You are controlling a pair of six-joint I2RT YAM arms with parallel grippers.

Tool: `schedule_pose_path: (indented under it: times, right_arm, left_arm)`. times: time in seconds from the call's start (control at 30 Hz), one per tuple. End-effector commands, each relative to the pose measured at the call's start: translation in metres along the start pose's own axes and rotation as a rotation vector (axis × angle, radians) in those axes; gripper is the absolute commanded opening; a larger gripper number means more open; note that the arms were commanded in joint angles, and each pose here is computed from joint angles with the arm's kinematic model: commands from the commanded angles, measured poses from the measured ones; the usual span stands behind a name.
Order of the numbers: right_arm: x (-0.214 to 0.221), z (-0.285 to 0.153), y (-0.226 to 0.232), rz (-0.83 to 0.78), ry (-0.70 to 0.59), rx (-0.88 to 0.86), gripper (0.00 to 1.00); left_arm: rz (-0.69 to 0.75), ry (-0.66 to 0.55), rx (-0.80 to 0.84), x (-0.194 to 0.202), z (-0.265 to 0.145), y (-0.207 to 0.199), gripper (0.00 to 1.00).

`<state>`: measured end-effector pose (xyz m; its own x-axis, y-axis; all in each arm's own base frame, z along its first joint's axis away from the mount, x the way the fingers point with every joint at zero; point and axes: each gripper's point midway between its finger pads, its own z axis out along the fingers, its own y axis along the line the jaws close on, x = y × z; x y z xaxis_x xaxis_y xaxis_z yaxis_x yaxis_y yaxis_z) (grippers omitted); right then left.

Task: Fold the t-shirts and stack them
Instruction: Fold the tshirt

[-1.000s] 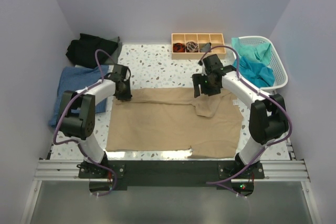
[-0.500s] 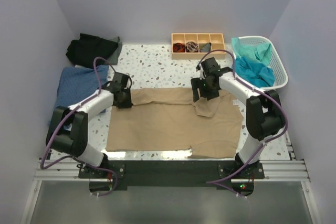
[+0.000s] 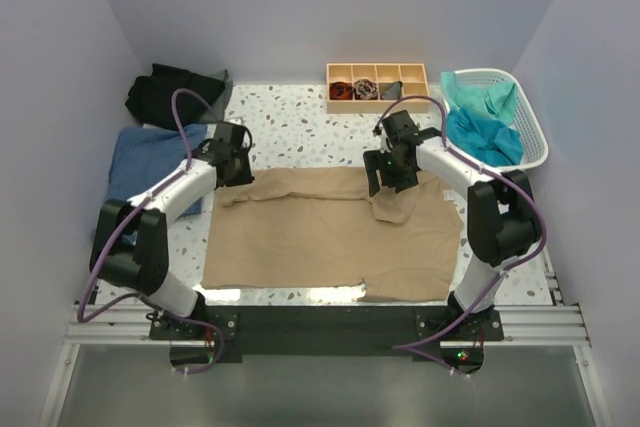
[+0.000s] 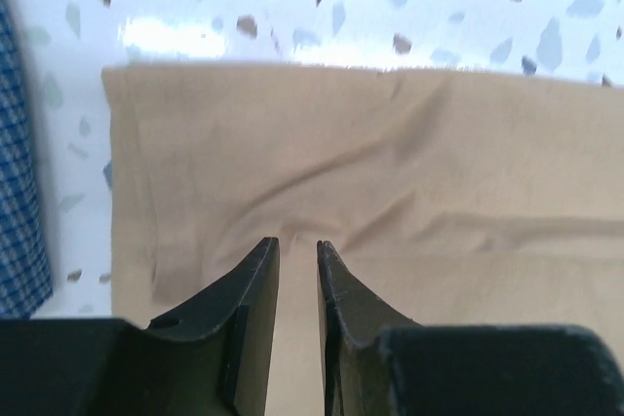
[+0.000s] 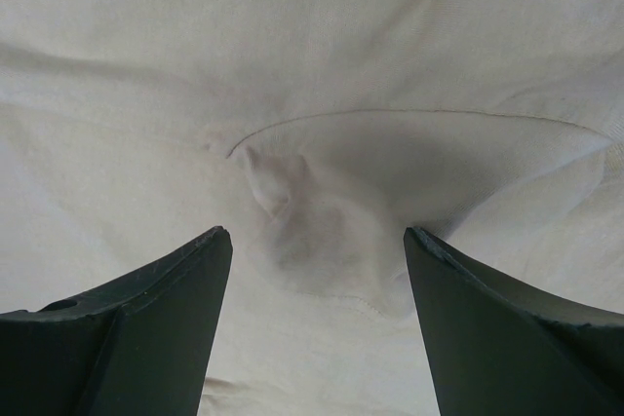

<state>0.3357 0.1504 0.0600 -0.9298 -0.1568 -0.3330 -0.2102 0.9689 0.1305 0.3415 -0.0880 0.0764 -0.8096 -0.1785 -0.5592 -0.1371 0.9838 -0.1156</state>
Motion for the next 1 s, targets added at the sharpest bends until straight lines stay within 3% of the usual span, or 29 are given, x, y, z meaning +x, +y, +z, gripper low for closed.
schedule_pose_path:
  times: [0.0,0.2,0.33,0.47,0.7,0.8,0.97]
  right_arm:
    - [-0.016,-0.021,0.001,-0.023,-0.072,0.004,0.76]
    - [-0.009,-0.023,-0.009,-0.008,-0.068,0.056,0.78]
    - [-0.004,-0.02,-0.034,0.024,-0.065,0.191,0.8]
    - [0.009,-0.004,-0.061,0.084,-0.006,0.266,0.81]
    - [0.035,0.011,-0.09,0.168,0.044,0.312,0.81]
    - [0.026,0.006,-0.091,0.202,-0.018,0.279,0.79]
    - [0.012,-0.003,-0.059,0.303,-0.133,0.011,0.78]
  left_arm:
    - [0.018,-0.01,-0.003,-0.014,0.031,-0.009,0.25]
    - [0.043,0.084,-0.07,0.02,0.043,0.01,0.22]
    - [0.045,0.111,-0.131,0.034,0.042,0.031,0.23]
    - [0.026,0.142,-0.185,0.034,0.047,0.052,0.23]
    - [0.034,0.141,-0.215,0.02,0.052,0.055,0.23]
    - [0.035,0.126,-0.212,0.009,0.051,0.053,0.24]
    - [0.038,0.064,-0.205,-0.01,0.041,0.05,0.3]
